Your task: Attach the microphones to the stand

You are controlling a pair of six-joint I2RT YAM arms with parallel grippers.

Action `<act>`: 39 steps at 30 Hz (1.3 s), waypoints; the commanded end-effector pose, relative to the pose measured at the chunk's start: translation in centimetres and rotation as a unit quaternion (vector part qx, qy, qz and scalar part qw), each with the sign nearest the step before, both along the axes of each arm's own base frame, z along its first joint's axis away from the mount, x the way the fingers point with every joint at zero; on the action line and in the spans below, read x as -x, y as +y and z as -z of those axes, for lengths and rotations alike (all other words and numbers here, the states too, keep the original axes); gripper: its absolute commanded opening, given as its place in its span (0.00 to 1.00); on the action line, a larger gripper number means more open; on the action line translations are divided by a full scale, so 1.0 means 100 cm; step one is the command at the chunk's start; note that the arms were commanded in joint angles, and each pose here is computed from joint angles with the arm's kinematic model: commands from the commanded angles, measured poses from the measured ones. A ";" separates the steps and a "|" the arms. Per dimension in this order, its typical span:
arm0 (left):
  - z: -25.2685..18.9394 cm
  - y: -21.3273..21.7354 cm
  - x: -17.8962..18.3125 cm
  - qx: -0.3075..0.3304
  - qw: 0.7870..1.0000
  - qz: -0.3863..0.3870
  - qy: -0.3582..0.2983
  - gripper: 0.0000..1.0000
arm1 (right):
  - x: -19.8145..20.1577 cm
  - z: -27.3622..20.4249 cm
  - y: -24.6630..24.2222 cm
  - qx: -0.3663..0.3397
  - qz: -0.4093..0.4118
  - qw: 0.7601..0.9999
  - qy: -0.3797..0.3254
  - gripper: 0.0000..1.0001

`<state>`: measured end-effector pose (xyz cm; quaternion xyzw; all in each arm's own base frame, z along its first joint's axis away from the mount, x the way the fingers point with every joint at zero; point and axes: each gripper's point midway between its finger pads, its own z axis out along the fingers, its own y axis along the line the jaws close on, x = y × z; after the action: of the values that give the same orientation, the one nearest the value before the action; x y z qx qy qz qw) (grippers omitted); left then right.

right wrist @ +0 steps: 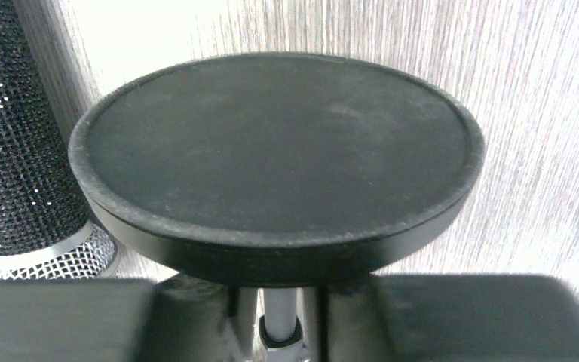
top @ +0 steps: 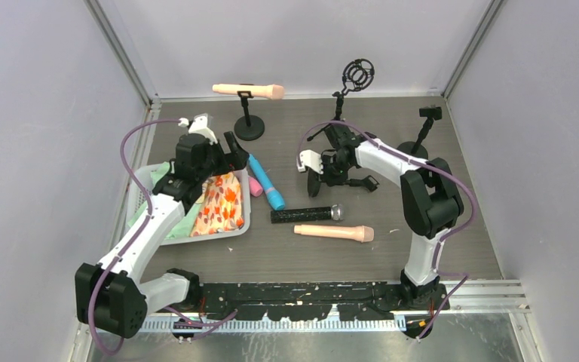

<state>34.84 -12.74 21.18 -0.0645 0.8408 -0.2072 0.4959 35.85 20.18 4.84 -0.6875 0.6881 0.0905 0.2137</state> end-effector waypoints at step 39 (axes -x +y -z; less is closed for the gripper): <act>-0.023 0.001 0.000 0.001 1.000 0.001 -0.025 0.91 | -0.005 -0.155 -0.066 -0.574 0.773 0.266 0.053 0.84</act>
<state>34.44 -12.40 21.00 -0.0615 0.8451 -0.1980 0.4928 35.73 16.86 20.19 0.2822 0.7634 0.2926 0.5020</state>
